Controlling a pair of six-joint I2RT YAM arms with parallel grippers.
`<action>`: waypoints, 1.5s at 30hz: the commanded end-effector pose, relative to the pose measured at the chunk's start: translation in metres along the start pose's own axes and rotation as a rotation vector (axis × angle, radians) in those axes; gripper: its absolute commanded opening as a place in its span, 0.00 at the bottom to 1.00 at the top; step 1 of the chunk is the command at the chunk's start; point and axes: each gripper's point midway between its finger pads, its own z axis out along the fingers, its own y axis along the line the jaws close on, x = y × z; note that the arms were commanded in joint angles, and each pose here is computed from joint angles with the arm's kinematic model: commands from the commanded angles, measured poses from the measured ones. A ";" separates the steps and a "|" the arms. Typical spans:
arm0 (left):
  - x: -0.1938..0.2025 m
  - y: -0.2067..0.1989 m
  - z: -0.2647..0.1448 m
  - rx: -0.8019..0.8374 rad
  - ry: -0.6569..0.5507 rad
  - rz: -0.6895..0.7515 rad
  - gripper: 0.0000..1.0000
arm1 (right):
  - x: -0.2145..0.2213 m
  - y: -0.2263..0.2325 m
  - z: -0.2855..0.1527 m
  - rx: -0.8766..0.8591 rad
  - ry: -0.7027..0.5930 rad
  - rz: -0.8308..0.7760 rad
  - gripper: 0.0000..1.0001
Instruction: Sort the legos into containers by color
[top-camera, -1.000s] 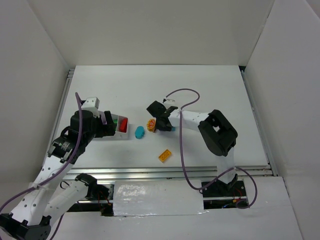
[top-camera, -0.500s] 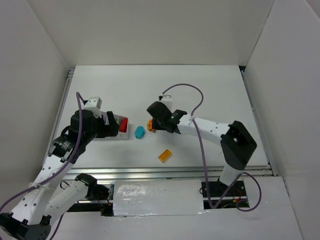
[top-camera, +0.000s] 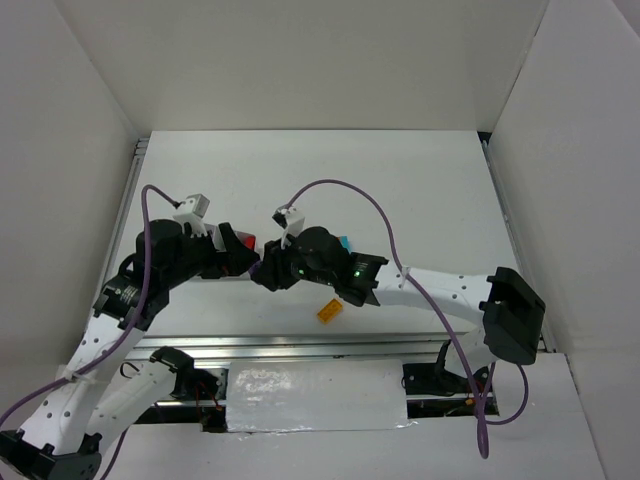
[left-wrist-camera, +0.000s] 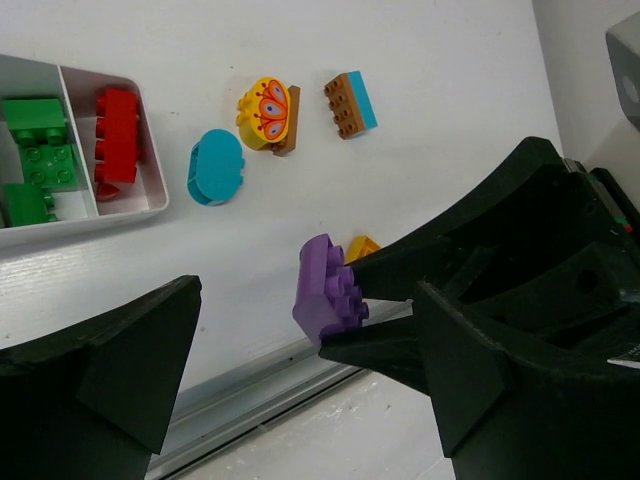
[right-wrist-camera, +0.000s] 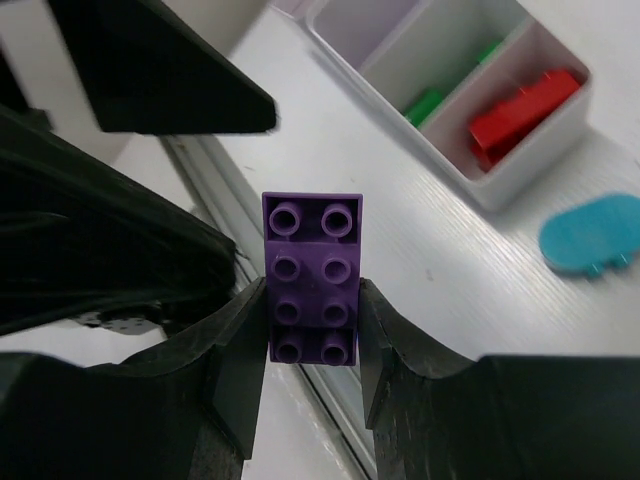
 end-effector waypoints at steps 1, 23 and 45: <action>-0.010 -0.022 -0.014 0.089 -0.033 0.008 1.00 | -0.032 0.043 -0.013 -0.216 -0.114 -0.049 0.00; -0.007 -0.054 -0.012 0.268 0.010 -0.007 0.00 | -0.059 0.051 -0.021 -0.244 -0.264 -0.017 0.00; -0.109 0.118 0.013 -0.881 -0.055 0.304 0.00 | -0.046 -0.022 -0.084 0.028 -0.287 -0.035 1.00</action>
